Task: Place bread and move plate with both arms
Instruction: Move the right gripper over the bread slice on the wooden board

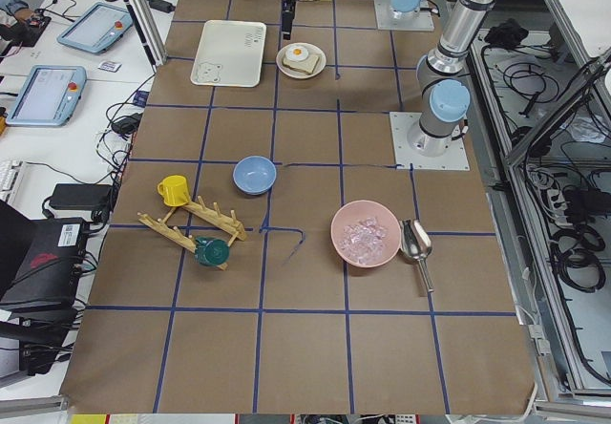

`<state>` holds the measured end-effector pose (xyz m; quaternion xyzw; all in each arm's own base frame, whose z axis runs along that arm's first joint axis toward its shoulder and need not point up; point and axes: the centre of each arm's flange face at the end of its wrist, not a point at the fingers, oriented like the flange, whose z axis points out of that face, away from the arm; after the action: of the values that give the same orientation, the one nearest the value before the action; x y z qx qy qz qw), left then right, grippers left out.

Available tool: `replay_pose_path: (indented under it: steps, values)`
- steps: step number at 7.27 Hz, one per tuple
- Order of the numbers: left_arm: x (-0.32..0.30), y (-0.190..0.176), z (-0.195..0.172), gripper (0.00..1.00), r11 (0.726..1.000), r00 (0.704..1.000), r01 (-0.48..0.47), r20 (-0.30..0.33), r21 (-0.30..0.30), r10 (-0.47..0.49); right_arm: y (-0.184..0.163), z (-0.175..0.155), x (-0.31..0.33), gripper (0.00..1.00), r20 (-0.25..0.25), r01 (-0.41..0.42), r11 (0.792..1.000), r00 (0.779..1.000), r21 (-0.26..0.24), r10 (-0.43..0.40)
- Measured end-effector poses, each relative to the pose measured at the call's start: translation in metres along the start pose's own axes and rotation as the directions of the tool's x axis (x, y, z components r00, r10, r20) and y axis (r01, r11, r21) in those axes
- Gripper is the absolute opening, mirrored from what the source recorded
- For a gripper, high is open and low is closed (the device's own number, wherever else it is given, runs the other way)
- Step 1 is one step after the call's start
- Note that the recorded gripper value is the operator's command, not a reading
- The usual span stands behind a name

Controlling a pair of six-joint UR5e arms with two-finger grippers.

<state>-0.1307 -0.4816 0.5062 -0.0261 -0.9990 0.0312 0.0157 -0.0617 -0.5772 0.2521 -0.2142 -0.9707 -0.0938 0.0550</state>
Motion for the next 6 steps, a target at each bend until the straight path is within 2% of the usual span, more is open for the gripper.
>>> replay_pose_path:
  steps: [1,3,6]
  values:
    - [0.0,0.002,0.001,1.0,1.0,1.0,0.0,0.001,-0.002,0.0,-0.01,0.015,0.004,0.68,-0.005,-0.01,1.0,1.0,-0.008,0.01]
    - [0.0,0.007,0.005,1.0,1.0,1.0,0.0,-0.002,-0.011,0.0,-0.021,0.038,0.008,0.67,-0.047,-0.015,1.0,0.999,-0.021,0.014]
    - [0.0,0.008,0.008,1.0,1.0,1.0,0.0,-0.007,-0.01,0.0,-0.026,0.05,0.011,0.61,-0.068,-0.02,0.999,0.998,-0.037,0.017]
